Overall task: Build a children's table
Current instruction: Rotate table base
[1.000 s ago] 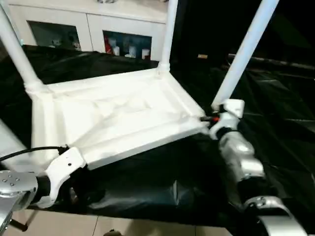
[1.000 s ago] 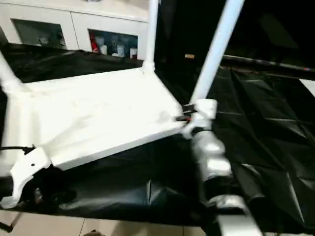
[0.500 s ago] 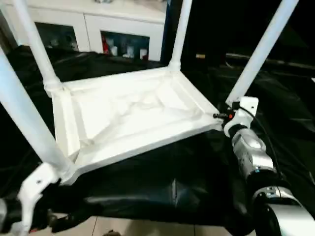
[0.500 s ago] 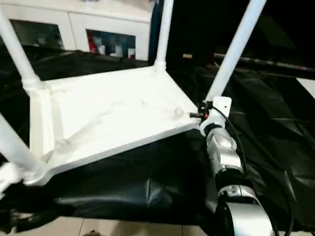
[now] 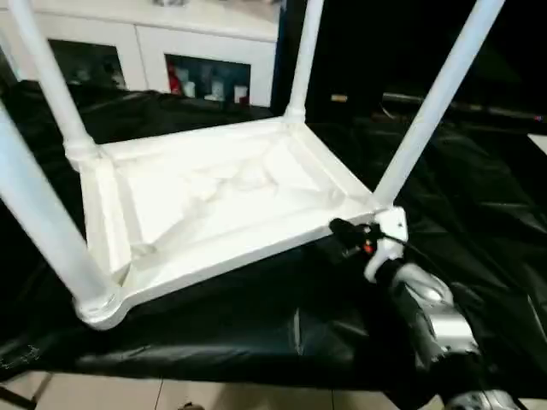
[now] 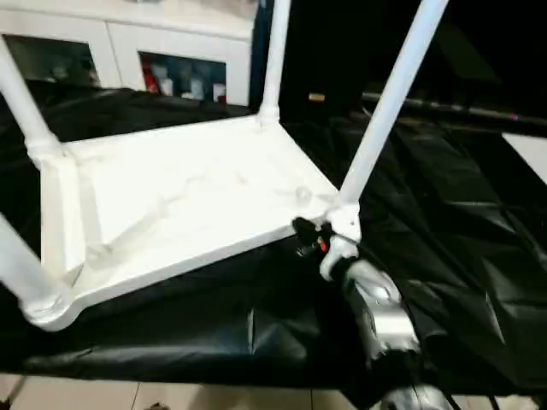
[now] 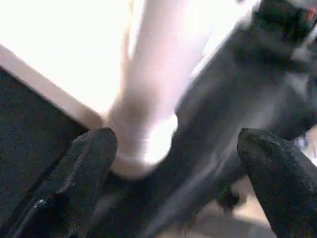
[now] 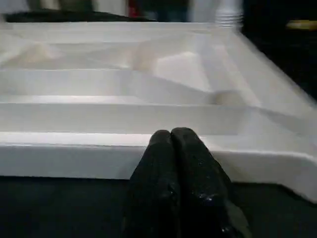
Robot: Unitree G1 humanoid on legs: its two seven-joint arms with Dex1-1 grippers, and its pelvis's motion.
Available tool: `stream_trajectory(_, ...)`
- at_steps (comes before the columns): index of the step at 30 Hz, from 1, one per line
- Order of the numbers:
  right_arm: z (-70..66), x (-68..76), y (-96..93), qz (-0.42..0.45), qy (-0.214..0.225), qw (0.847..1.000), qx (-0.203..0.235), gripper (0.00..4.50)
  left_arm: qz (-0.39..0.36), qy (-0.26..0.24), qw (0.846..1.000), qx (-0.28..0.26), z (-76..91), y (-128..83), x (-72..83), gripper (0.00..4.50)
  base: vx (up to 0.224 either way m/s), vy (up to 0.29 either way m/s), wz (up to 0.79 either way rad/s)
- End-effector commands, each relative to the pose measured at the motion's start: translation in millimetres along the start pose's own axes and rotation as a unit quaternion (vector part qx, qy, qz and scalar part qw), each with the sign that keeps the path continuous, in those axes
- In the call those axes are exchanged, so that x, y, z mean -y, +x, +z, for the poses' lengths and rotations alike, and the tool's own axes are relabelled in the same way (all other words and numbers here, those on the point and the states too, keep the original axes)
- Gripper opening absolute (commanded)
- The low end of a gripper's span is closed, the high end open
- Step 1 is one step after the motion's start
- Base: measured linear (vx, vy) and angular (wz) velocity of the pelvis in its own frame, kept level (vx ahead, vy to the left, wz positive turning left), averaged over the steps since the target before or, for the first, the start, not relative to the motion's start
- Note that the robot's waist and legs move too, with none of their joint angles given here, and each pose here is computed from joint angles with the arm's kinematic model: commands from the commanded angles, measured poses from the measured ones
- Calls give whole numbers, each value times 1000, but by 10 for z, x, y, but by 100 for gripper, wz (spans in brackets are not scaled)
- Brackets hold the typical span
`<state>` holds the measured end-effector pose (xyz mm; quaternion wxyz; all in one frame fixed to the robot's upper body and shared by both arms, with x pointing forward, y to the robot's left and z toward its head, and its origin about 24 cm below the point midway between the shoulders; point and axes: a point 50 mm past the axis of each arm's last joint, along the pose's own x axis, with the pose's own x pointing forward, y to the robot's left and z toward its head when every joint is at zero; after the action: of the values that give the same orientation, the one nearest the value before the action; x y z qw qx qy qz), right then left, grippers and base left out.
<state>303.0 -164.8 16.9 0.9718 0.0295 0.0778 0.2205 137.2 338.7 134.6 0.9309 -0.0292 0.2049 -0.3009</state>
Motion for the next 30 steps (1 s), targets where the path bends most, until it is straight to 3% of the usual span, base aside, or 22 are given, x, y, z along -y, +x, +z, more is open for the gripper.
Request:
stream_trajectory(1,-27,151,-45,-47,-15,999,-20,5,-15,10,1000,13,87,30,18,450,0,0,0)
stream_trajectory(5,-151,167,-72,-69,-29,994,-74,5,-28,37,998,49,174,240,-10,450,0,0,0)
stream_trajectory(13,-203,-22,133,-55,-28,994,-94,5,-58,56,989,121,356,674,-38,450,0,0,0)
stream_trajectory(15,-184,-57,199,-51,-28,994,-95,5,-90,51,984,143,437,767,21,450,0,0,0)
stream_trajectory(16,-153,-94,276,-47,-25,994,-95,5,-134,47,977,161,530,877,122,450,0,0,0)
stream_trajectory(19,-123,-131,345,-41,-25,994,-94,5,-184,46,970,155,574,979,240,450,0,0,0)
stream_trajectory(25,-85,-206,477,-28,-33,994,-99,5,-287,50,953,90,478,1226,534,450,0,0,0)
stream_trajectory(30,-47,-357,589,13,-37,994,-101,5,-351,55,930,91,492,1514,772,450,0,0,0)
